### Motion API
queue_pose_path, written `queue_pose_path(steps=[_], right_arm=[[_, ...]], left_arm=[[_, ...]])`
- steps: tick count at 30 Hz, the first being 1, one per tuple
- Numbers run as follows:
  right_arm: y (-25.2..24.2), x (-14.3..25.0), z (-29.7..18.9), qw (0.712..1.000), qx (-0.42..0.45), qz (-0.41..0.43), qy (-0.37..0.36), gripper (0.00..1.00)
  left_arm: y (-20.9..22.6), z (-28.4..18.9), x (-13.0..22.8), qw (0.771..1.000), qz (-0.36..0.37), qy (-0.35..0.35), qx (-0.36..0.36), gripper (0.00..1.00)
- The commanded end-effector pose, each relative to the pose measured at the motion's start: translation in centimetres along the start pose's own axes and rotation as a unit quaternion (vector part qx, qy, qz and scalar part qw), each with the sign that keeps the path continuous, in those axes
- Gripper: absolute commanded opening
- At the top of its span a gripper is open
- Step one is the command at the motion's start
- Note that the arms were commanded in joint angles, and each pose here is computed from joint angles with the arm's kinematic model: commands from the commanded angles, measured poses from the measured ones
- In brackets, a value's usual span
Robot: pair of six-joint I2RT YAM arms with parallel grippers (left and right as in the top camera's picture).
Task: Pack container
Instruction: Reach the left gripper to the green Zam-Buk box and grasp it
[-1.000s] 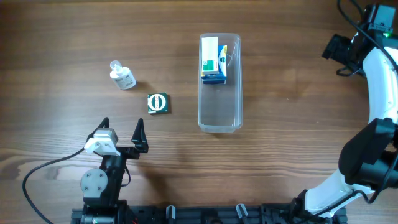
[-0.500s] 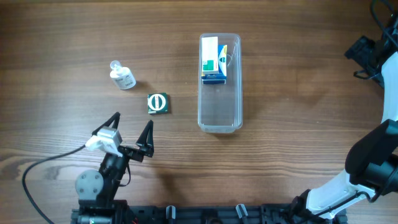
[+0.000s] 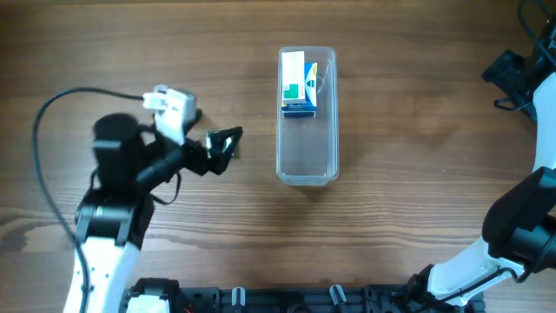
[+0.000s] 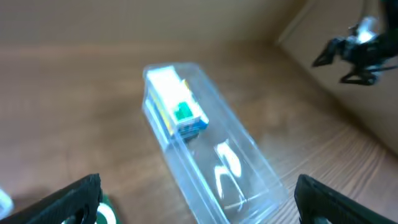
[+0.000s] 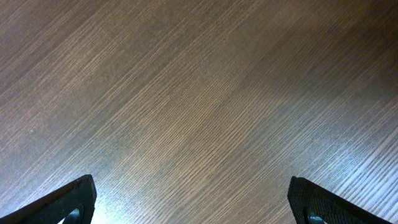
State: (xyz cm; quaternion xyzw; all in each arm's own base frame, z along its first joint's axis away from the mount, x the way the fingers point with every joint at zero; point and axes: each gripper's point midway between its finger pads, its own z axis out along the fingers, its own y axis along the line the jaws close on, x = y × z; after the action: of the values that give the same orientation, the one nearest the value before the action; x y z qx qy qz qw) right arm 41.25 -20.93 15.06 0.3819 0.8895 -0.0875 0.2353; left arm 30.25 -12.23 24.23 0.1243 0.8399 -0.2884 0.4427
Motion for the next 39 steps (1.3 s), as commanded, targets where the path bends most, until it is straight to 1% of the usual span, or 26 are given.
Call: queue_pose_path(steps=[1, 2, 4, 9, 12, 17, 21, 26, 30, 37, 39], right_arm=[[0.0, 0.3, 0.6, 1.0, 0.008, 0.002, 0.004, 1.0], [0.0, 0.3, 0.6, 1.0, 0.008, 0.002, 0.004, 1.0], [0.0, 0.3, 0.6, 1.0, 0.008, 0.002, 0.004, 1.0], [0.0, 0.3, 0.6, 1.0, 0.008, 0.002, 0.004, 1.0], [0.0, 0.3, 0.6, 1.0, 0.008, 0.002, 0.004, 1.0], [0.0, 0.3, 0.6, 1.0, 0.008, 0.002, 0.004, 1.0], [0.0, 0.3, 0.6, 1.0, 0.008, 0.002, 0.004, 1.0], [0.0, 0.3, 0.6, 1.0, 0.008, 0.002, 0.004, 1.0], [0.0, 0.3, 0.6, 1.0, 0.008, 0.002, 0.004, 1.0], [0.0, 0.3, 0.6, 1.0, 0.008, 0.002, 0.004, 1.0], [0.0, 0.3, 0.6, 1.0, 0.008, 0.002, 0.004, 1.0]], left_arm=[[4.2, 1.2, -0.1, 0.975, -0.095, 0.039, -0.196, 1.0], [4.5, 1.6, 0.1, 0.969, -0.101, 0.054, -0.219, 1.0], [4.8, 3.0, 0.7, 0.965, -0.104, 0.083, -0.226, 1.0], [6.9, 6.2, 3.9, 0.952, -0.121, 0.142, -0.244, 1.0], [7.8, 7.4, 5.6, 0.936, -0.174, 0.159, -0.26, 1.0], [9.5, 8.8, 8.6, 0.918, -0.191, 0.204, -0.28, 1.0], [11.3, 9.2, 10.6, 0.892, -0.251, 0.219, -0.307, 1.0], [12.6, 10.1, 13.3, 0.875, -0.257, 0.257, -0.32, 1.0], [13.1, 10.6, 14.3, 0.877, -0.234, 0.277, -0.316, 1.0], [13.3, 11.2, 14.0, 0.897, -0.164, 0.29, -0.291, 1.0], [13.3, 11.4, 14.0, 0.899, -0.153, 0.292, -0.287, 1.0]])
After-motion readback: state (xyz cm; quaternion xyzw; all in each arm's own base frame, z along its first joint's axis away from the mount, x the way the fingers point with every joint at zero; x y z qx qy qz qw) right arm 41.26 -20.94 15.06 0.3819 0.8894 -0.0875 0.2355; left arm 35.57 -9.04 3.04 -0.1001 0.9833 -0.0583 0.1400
